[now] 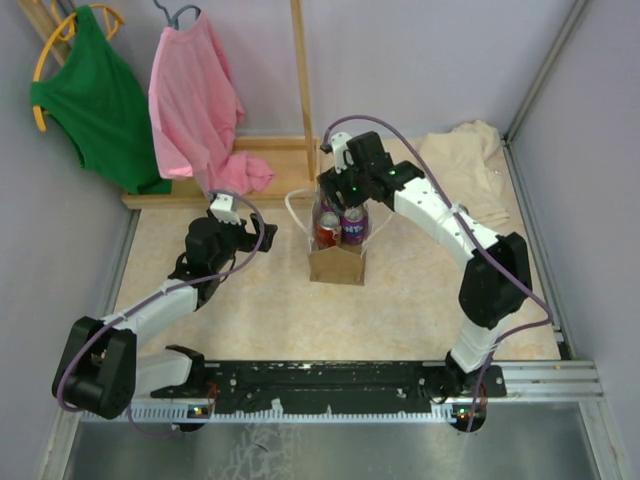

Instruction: Take the beverage out of the canvas bag

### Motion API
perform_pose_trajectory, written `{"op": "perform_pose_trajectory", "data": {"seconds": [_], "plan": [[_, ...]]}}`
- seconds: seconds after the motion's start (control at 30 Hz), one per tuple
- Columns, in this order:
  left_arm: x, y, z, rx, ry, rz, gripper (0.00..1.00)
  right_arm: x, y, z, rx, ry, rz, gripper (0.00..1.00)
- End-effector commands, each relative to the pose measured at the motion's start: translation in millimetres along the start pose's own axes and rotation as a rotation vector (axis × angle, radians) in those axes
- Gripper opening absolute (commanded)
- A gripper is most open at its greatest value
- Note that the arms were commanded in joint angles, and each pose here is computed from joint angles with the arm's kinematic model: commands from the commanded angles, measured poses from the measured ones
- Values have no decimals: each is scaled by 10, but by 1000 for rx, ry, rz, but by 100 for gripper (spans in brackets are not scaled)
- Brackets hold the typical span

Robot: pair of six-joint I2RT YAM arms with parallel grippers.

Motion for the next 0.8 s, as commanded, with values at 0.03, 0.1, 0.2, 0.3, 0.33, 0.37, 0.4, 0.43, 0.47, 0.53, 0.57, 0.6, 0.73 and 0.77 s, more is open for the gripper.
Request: {"op": "perform_pose_trajectory", "data": {"seconds": [0.03,0.1,0.2,0.3,0.33,0.37,0.4,0.43,0.47,0.53,0.57,0.6,0.73,0.77], "plan": [[183,33,-86,-30,4,-46,100,-29,94,42,57,-90,47,70],[175,29,-87,-31,4,-44,100,-105,149,-1,34,-94,84,71],[176,24,-85,-30,6,-45,100,-171,177,-85,-21,-95,108,75],[165,17,-71,-22,8,-44,100,-199,174,-121,-38,-106,113,78],[165,13,-69,-21,8,-44,100,-207,171,-133,-46,-109,117,78],[162,12,-67,-19,8,-44,100,-217,168,-148,-52,-112,122,78],[156,7,-66,-19,7,-44,100,-227,164,-164,-60,-112,126,78],[156,6,-66,-19,6,-45,100,-231,157,-181,-66,-110,129,78],[156,5,-68,-20,7,-45,100,-238,154,-191,-69,-109,133,78],[150,8,-66,-20,7,-43,100,-248,144,-216,-73,-108,139,78],[146,9,-68,-21,5,-42,100,-250,144,-227,-76,-110,141,78],[145,11,-68,-21,5,-42,100,-247,138,-235,-78,-114,142,78],[137,16,-76,-27,3,-39,100,-247,114,-268,-82,-143,167,77],[138,16,-76,-28,4,-41,100,-243,114,-271,-79,-154,173,77]]}}
Point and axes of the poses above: each gripper's point midway between its finger pads, its own y axis out along the fingers, its own z axis along the line the jaws close on, x = y × z, the point moved 3 cm from there along -y, back along the fingers, and after that the axes turned 3 degrees about y, right-handed, at the moved point
